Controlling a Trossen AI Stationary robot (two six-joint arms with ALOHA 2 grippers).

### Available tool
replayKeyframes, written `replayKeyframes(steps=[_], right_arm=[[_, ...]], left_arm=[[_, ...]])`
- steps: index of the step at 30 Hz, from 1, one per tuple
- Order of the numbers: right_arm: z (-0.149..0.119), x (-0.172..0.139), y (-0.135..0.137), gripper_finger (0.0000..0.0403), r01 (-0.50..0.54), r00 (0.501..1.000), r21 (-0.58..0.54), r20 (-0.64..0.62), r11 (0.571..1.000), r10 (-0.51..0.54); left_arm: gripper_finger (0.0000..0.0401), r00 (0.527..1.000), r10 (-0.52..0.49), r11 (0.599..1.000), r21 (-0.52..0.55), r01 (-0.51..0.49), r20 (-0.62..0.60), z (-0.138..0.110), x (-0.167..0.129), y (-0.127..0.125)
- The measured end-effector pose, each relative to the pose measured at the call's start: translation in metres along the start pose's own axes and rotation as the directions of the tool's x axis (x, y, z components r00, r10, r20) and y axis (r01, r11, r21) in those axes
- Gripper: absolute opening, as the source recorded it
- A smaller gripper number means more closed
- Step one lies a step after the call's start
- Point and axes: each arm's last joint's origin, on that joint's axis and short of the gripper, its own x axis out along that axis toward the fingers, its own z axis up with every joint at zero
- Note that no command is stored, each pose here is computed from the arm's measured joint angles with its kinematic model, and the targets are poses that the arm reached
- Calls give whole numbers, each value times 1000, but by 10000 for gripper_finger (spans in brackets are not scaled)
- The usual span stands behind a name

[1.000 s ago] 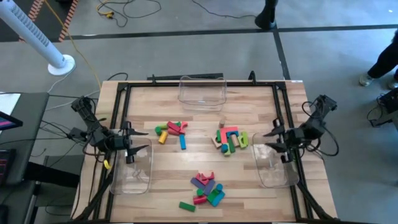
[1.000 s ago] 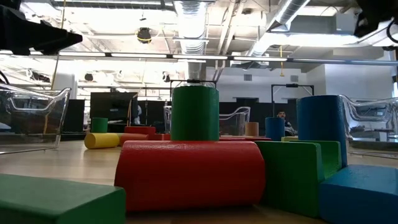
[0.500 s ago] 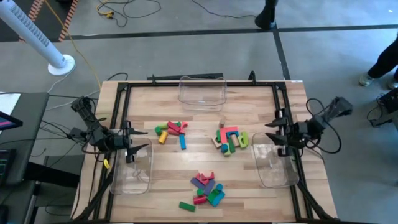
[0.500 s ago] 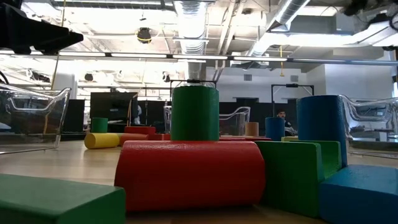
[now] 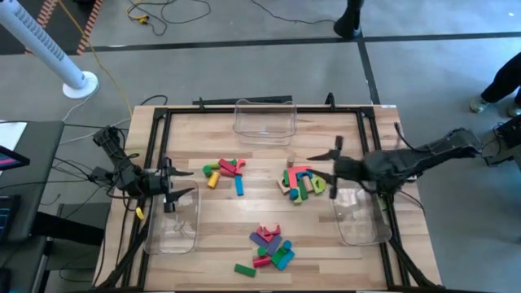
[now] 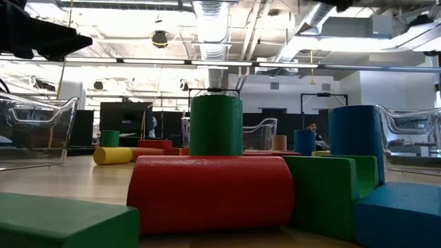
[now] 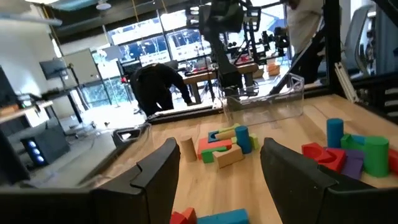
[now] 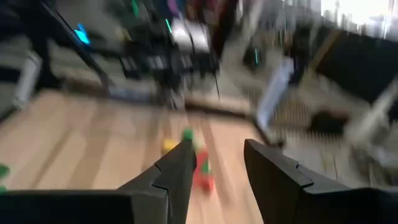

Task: Sort blocks by size
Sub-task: Put the blue arc block into the left transparent bin

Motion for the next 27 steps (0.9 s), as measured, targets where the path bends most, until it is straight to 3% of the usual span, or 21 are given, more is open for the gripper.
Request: replayKeyframes(steps=[5, 8, 15, 18, 21, 27], right_arm=[[-16, 28, -3, 179, 57, 949, 46, -314, 997, -40], [-28, 43, -2, 179, 51, 901, 66, -433, 996, -18], [-67, 70, -6, 179, 68, 723, 14, -689, 998, -40], [-84, 77, -14, 179, 82, 625, 40, -780, 996, -20], [-98, 85, -20, 179, 80, 559, 104, -828, 991, 42], [-115, 97, -21, 179, 57, 492, 103, -869, 993, 62]], left_arm=[[215, 1000, 2, 998, -59, -2, 0, 0, 0, 0], [215, 1000, 22, 998, -57, -22, 1, 1, 1, 2], [215, 995, 98, 991, -95, -98, -2, 1, 5, 7], [215, 993, 115, 988, -103, -115, -4, 1, 6, 8], [215, 992, 122, 987, -104, -122, -5, 1, 6, 9], [215, 992, 130, 984, -119, -129, -5, 1, 7, 10]])
